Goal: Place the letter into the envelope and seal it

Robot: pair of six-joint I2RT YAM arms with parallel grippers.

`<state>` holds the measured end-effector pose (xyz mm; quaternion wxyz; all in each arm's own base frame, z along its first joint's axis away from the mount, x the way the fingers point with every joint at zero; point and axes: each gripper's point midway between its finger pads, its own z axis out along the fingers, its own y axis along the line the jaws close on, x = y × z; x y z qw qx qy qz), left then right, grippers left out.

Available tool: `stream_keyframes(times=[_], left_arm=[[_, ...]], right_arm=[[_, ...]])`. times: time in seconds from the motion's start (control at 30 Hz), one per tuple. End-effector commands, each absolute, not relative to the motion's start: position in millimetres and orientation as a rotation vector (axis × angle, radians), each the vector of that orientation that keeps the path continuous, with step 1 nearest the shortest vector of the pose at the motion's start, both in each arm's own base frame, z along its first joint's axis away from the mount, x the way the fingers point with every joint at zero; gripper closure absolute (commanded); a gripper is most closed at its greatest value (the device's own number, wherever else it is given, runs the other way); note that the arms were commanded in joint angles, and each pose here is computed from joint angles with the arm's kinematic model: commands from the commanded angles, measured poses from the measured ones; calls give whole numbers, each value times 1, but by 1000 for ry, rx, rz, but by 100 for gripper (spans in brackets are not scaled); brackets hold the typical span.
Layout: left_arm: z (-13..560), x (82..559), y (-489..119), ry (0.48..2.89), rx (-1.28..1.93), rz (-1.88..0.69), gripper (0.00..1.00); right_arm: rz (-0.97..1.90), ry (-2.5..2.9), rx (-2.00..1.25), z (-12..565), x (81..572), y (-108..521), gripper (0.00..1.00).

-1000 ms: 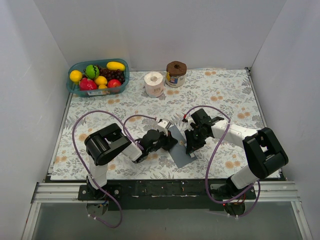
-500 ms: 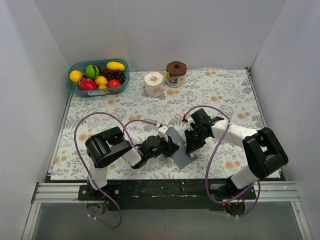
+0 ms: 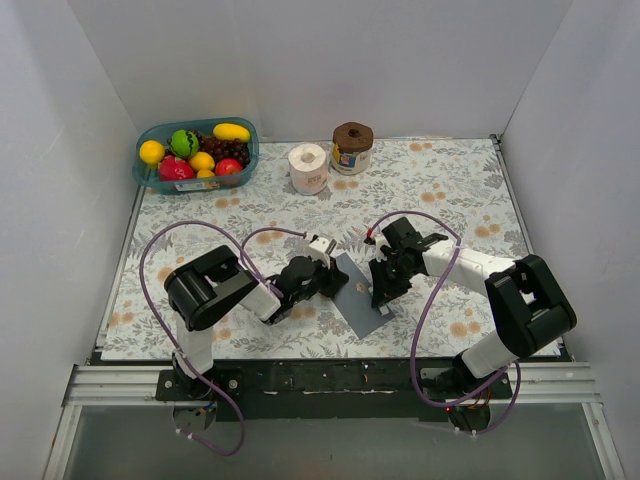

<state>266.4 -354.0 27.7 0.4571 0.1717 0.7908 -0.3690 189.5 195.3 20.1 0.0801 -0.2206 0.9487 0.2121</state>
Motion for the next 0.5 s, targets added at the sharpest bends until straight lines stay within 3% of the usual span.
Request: stream_keyframes(times=[0.0,0.47], left_arm=[[23,266,-360,1981,490,-890,100],[7,212,-381,2033,572,-951,100]], right_arm=[[501,2907,-697,-7,181,175,99],[502,2901,-701,-6,181,176,99]])
